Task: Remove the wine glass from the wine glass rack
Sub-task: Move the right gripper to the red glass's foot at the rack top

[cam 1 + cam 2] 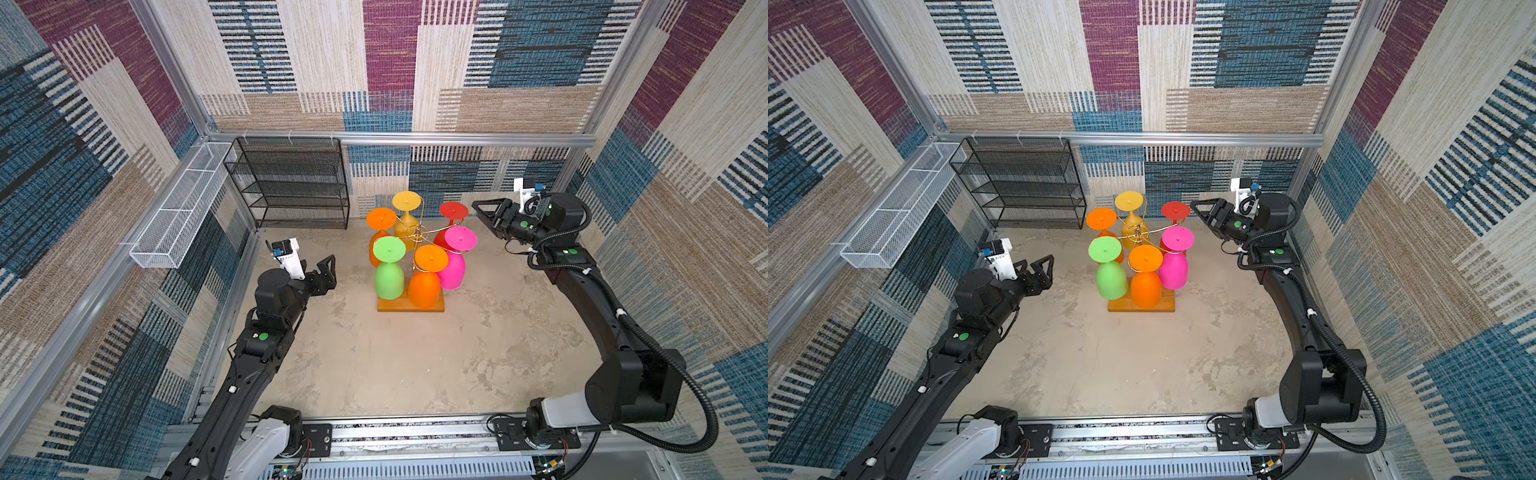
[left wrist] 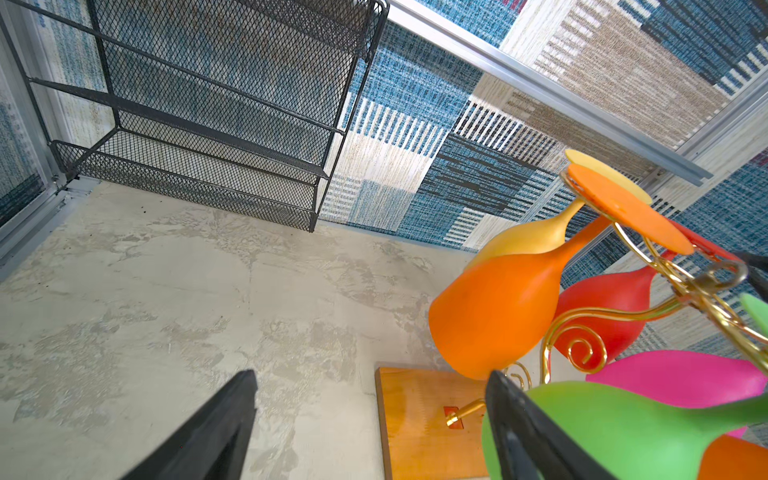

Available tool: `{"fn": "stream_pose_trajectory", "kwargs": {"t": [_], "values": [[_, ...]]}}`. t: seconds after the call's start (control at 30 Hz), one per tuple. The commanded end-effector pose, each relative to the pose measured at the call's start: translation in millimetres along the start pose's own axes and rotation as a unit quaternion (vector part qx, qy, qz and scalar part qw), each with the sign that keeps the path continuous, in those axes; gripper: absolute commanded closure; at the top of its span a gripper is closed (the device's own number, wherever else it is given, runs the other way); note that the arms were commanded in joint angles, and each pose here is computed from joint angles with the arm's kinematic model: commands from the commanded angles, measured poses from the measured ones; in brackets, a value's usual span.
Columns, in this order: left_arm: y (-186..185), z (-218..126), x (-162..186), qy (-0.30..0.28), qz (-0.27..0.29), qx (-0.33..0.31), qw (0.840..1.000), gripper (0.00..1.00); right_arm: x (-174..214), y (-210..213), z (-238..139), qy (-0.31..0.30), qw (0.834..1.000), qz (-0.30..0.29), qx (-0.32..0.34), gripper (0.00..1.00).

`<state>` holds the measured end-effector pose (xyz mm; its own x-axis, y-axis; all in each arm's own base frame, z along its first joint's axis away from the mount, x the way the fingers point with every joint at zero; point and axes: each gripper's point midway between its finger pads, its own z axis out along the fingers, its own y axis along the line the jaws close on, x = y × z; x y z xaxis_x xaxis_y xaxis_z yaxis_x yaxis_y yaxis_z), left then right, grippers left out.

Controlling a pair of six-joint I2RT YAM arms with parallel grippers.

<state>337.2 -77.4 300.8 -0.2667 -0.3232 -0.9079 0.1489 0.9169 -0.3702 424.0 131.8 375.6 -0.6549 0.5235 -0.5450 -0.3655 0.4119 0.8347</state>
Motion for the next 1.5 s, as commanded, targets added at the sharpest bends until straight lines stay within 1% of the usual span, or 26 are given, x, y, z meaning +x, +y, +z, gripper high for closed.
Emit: {"fn": "stream_pose_trajectory", "kwargs": {"t": [0.0, 0.17, 0.27, 0.53, 0.63, 0.8, 1.07, 1.23, 1.47], "values": [[-1, 0, -3, -0.003, 0.010, 0.001, 1.000, 0.11, -5, 8, 2, -0.006, 1.000, 0.005, -0.022, 0.33], [-1, 1, 0, -0.002, 0.008, 0.002, 1.000, 0.12, -6, 3, 6, -0.004, 1.000, 0.013, -0.020, 0.35], [-1, 3, 2, 0.001, 0.006, 0.004, 1.000, 0.12, -7, 0, 8, -0.004, 1.000, 0.017, -0.021, 0.40], [-1, 4, 3, 0.002, 0.007, 0.005, 1.000, 0.12, -8, -12, 14, -0.003, 1.000, 0.024, -0.011, 0.42], [-1, 4, 3, 0.003, 0.007, 0.005, 1.000, 0.11, -8, -13, 17, -0.001, 1.000, 0.026, -0.011, 0.43], [-1, 5, 3, 0.001, 0.005, 0.006, 1.000, 0.11, -7, -7, 25, 0.004, 1.000, 0.022, -0.019, 0.48], [1, 3, 3, -0.001, 0.006, 0.001, 1.000, 0.12, -1, -6, 37, 0.019, 0.999, 0.021, -0.019, 0.53], [1, 3, 4, -0.001, 0.005, 0.001, 1.000, 0.12, 0, -8, 39, 0.023, 0.999, 0.022, -0.015, 0.61], [2, 2, 4, -0.003, 0.005, 0.000, 1.000, 0.11, 4, -11, 41, 0.030, 0.999, 0.025, -0.009, 0.74]]}}
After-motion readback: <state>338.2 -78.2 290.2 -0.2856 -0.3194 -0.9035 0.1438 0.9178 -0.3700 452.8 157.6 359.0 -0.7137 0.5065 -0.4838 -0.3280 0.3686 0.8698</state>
